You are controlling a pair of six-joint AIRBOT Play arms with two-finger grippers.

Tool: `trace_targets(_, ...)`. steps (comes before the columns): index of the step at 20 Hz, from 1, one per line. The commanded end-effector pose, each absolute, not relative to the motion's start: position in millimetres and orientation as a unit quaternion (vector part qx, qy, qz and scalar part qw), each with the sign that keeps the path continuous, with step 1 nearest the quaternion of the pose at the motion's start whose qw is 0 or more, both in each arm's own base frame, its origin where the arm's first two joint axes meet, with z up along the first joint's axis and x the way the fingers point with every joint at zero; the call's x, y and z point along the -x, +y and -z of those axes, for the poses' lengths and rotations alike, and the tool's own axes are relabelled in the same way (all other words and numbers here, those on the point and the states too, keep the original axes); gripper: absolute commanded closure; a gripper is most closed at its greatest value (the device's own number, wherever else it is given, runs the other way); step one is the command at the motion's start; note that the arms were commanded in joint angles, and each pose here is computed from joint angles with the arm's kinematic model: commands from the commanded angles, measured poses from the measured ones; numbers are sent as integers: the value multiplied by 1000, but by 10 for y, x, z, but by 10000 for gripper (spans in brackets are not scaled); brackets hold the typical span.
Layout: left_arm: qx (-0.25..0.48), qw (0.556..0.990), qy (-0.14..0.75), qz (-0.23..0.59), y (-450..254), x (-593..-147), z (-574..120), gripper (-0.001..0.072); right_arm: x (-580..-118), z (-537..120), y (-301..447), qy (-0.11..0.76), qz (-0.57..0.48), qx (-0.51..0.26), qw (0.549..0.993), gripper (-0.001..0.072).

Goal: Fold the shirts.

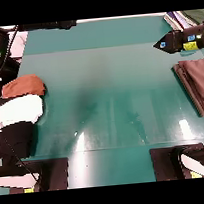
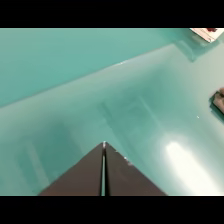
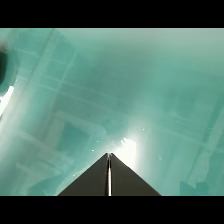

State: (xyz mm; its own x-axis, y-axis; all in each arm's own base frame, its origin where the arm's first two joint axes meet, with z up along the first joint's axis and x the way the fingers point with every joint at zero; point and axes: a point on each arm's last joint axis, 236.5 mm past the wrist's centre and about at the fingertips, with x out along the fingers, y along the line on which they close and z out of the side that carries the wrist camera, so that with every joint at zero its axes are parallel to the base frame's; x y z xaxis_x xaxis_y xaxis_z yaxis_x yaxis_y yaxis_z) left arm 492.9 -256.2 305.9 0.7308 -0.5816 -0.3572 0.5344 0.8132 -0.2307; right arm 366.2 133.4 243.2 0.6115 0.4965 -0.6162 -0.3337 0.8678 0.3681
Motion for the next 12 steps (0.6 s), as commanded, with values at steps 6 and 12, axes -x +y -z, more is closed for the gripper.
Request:
trace_targets(6,-38,931,357,58,-313,-4590,-2530,684,-3677,-2445,1335,371,-232,-109,893,689)
trace_targets(12,49,865,497,-45,542,-4338,-765,-11,-3690,-2451,1333,368,-231,-110,894,690)
